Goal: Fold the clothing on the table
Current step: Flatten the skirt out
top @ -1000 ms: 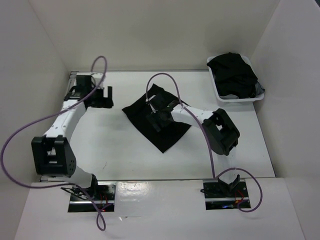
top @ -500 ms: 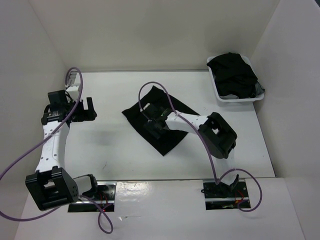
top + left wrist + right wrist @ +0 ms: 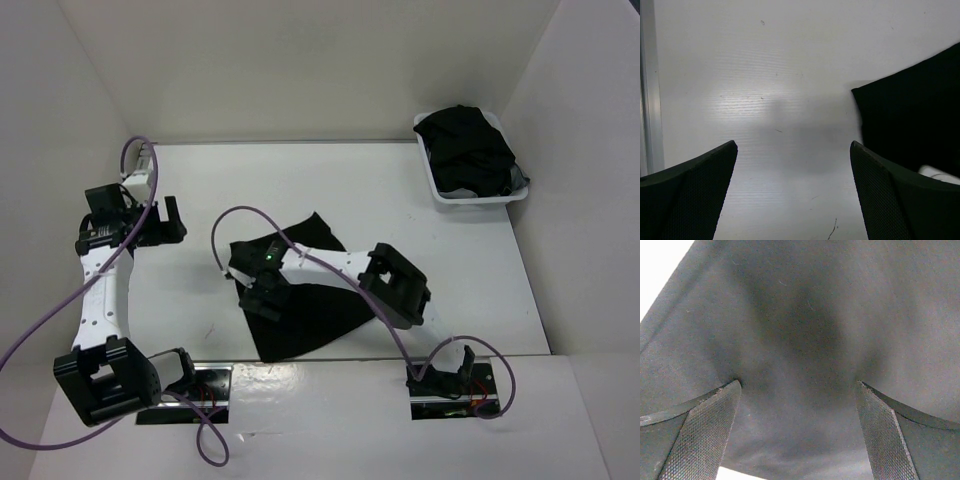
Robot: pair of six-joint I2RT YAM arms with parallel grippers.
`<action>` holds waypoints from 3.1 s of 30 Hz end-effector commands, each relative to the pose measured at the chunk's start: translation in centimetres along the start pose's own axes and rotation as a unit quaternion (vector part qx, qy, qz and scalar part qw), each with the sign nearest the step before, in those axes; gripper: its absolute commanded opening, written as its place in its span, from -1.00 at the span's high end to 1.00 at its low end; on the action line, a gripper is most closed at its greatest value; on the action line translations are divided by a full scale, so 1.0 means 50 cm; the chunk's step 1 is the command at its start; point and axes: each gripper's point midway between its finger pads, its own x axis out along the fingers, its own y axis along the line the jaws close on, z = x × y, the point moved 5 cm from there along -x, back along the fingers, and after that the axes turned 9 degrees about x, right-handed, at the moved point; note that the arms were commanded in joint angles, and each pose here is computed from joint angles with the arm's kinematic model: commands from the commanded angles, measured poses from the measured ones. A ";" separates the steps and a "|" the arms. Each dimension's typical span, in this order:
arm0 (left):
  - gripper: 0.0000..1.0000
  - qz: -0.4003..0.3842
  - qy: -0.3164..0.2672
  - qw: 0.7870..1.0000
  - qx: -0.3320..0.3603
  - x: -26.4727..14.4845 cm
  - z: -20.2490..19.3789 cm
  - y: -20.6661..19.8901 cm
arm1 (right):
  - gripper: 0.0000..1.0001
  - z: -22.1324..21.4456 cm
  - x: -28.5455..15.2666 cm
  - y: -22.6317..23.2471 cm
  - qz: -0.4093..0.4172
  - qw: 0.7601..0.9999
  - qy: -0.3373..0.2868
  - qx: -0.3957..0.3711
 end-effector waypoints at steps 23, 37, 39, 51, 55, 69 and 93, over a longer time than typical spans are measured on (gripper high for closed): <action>-0.98 -0.022 -0.005 1.000 0.016 0.014 -0.001 -0.002 | -0.96 0.170 -0.091 -0.273 -0.004 0.975 -0.136 0.174; -0.98 -0.015 0.001 1.000 0.014 0.018 -0.005 0.003 | -0.96 0.143 -0.011 -0.209 0.055 0.980 -0.101 0.165; -0.98 -0.015 0.001 1.000 0.014 0.018 -0.005 0.003 | -0.96 0.145 0.006 -0.204 0.063 0.979 -0.093 0.169; -0.98 -0.015 0.001 1.000 0.014 0.018 -0.005 0.003 | -0.96 0.106 0.122 -0.310 0.035 0.965 -0.053 0.255; -0.98 -0.016 0.006 1.000 0.012 0.023 -0.008 0.004 | -0.96 0.085 0.126 -0.383 -0.006 0.955 -0.053 0.293; -0.98 -0.096 0.010 0.995 0.031 0.036 -0.012 -0.032 | -0.96 0.133 -0.034 -0.407 -0.028 0.947 -0.128 0.292; -0.79 -0.276 0.163 0.944 0.080 0.296 0.007 -0.257 | -0.60 -0.149 -0.251 -0.521 -0.060 0.933 -0.147 0.322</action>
